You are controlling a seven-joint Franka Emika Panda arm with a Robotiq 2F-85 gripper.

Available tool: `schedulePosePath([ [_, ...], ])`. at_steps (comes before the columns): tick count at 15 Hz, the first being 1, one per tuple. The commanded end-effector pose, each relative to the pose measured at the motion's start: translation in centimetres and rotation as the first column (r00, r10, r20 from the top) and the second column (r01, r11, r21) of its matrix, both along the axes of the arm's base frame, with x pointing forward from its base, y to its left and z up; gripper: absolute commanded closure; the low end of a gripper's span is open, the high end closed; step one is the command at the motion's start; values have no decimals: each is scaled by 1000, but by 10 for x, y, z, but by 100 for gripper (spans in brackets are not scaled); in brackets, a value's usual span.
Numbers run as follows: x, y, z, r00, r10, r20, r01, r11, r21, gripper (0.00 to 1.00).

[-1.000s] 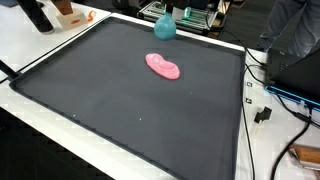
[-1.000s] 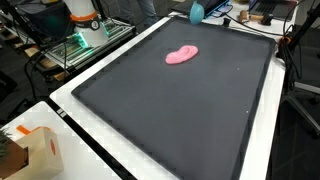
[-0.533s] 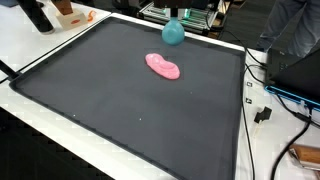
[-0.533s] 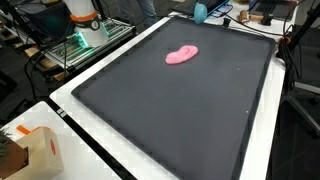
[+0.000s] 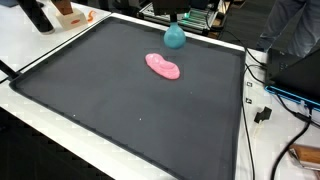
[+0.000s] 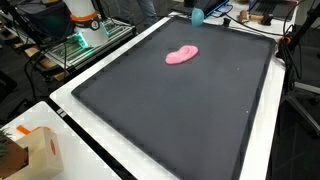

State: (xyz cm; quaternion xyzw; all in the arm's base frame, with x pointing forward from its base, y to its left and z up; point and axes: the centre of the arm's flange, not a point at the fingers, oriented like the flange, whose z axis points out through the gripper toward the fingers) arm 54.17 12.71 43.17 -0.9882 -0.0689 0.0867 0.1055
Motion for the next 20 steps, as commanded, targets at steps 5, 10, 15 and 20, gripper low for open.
schedulePosePath([
  [5, 4, -19, -11, 998, 56, -7, -54, 980, 193, 65],
  [10, 10, -52, -28, 989, 129, 70, -147, 889, 433, 65],
  [15, 12, -71, -66, 973, 162, 167, -230, 785, 576, 65],
  [20, 9, -67, -103, 967, 174, 185, -251, 760, 600, 65],
])
